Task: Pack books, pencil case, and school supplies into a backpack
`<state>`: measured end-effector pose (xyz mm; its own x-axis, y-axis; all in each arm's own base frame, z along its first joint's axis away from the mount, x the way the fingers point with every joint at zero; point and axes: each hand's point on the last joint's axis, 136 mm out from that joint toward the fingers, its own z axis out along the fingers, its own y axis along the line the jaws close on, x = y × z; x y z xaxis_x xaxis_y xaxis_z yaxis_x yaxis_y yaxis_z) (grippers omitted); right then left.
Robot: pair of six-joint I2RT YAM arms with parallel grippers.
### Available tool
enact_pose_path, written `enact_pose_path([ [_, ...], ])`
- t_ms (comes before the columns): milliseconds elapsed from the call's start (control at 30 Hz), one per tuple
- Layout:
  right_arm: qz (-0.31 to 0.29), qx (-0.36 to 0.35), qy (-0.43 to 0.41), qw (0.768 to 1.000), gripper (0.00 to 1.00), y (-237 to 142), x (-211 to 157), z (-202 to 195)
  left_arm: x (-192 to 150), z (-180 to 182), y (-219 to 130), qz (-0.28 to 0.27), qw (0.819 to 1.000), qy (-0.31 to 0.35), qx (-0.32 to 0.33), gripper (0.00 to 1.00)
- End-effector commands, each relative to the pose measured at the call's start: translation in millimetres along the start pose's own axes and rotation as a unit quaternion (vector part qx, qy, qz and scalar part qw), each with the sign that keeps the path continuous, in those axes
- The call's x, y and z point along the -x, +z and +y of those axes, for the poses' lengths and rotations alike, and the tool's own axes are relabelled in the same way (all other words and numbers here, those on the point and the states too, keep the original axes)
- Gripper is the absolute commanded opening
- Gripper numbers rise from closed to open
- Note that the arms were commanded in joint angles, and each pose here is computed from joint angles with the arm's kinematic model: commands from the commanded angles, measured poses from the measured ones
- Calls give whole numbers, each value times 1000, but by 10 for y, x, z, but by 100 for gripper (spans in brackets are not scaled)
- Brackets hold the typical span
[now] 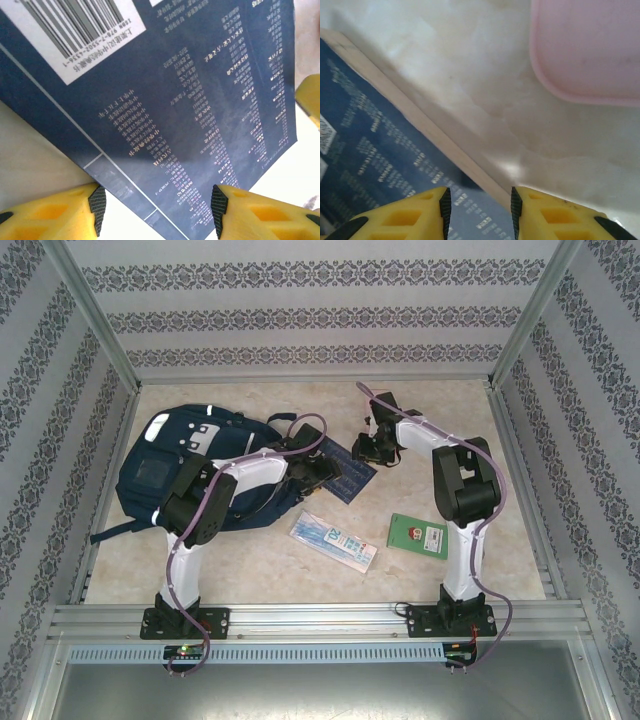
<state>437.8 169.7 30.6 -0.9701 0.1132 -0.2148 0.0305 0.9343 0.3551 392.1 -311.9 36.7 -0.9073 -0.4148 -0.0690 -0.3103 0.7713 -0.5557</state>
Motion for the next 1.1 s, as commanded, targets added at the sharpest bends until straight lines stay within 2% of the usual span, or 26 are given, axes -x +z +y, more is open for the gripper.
enact_pose_path([
  [0,21,-21,-1,1000,38,24,-162,-133,79,20,30,-17,1000,-9,23,60],
  [133,47,-10,13,999,34,35,-505,-129,89,106,54,-14,999,-7,46,60],
  [267,62,-4,16,998,34,-55,-875,-66,114,144,51,-16,998,-1,57,60],
  [400,72,10,22,997,35,-120,-1094,6,131,177,30,-11,997,20,73,60],
  [533,55,-2,16,998,37,-163,-1015,-26,149,204,8,-3,996,39,81,61],
  [767,20,-22,-6,1000,42,-174,-652,-38,88,220,85,29,995,55,76,60],
  [967,48,-20,-2,999,41,52,-699,-80,45,240,176,49,995,50,78,60],
  [1067,58,0,6,998,39,117,-768,-26,18,139,207,57,996,49,55,60],
])
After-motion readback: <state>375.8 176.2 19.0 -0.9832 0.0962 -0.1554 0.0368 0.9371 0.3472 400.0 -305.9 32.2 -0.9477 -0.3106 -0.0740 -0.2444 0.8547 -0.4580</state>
